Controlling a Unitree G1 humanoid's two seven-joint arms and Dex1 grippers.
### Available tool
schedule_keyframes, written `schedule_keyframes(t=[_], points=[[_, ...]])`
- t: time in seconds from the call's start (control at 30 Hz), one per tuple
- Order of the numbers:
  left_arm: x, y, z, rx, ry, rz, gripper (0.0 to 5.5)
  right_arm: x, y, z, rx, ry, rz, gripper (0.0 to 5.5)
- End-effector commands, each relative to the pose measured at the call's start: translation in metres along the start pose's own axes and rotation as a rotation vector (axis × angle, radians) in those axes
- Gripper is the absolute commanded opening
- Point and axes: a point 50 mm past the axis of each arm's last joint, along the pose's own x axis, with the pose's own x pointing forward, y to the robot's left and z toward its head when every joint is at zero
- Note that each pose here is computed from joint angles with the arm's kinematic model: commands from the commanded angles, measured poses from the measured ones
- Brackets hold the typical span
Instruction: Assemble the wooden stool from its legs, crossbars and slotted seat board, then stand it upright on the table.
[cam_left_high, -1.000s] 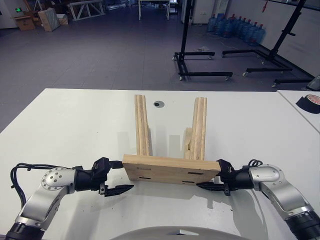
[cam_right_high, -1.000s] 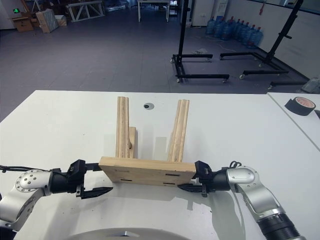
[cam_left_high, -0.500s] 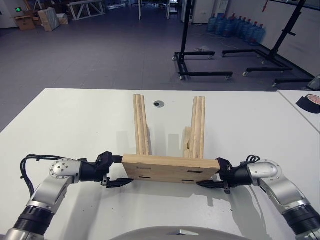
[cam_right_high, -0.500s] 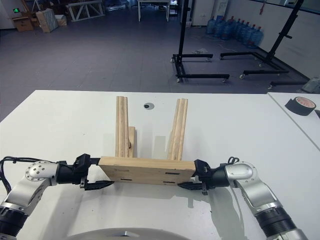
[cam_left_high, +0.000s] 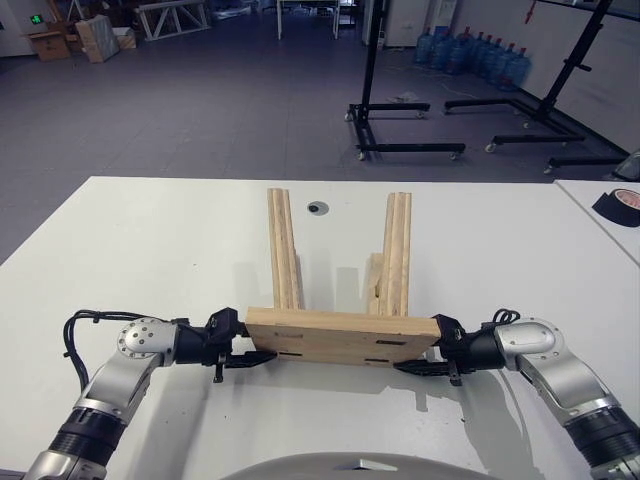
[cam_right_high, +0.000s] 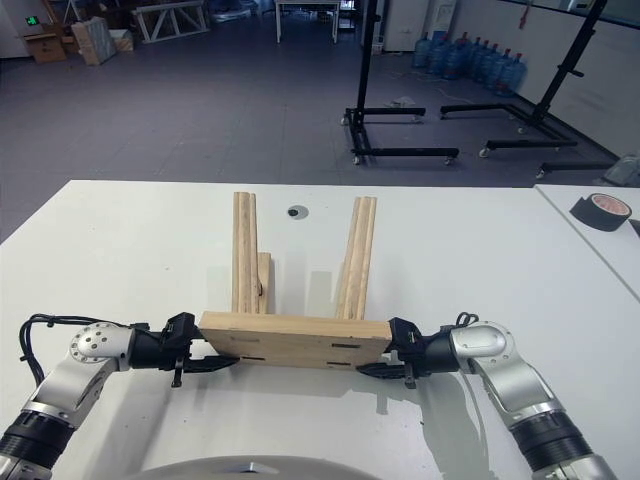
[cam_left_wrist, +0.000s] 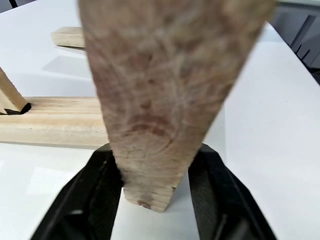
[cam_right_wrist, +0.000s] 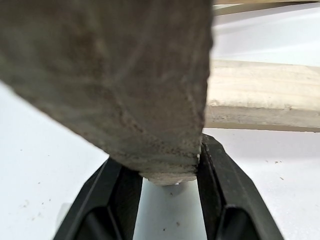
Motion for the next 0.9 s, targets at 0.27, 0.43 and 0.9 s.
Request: schedule_keyframes(t=[0.27,0.43,0.9], points=[[0.002,0.005,-0.002,0.047,0.067,-0.05,1.47,0.003,-0.002,0.005,0.004,-0.025,0.019,1.42],[0.006,0.001,-0.003,0.05,0.06,-0.079,1.45,0.003,0.0,0.005,0.009,-0.033,0.03,1.42],[-0.025,-0.028,0.105,-0.164,-0.622,-0.005,1.43,-0.041,0.029,0.073,0.295,-0.271,0.267,1.42]])
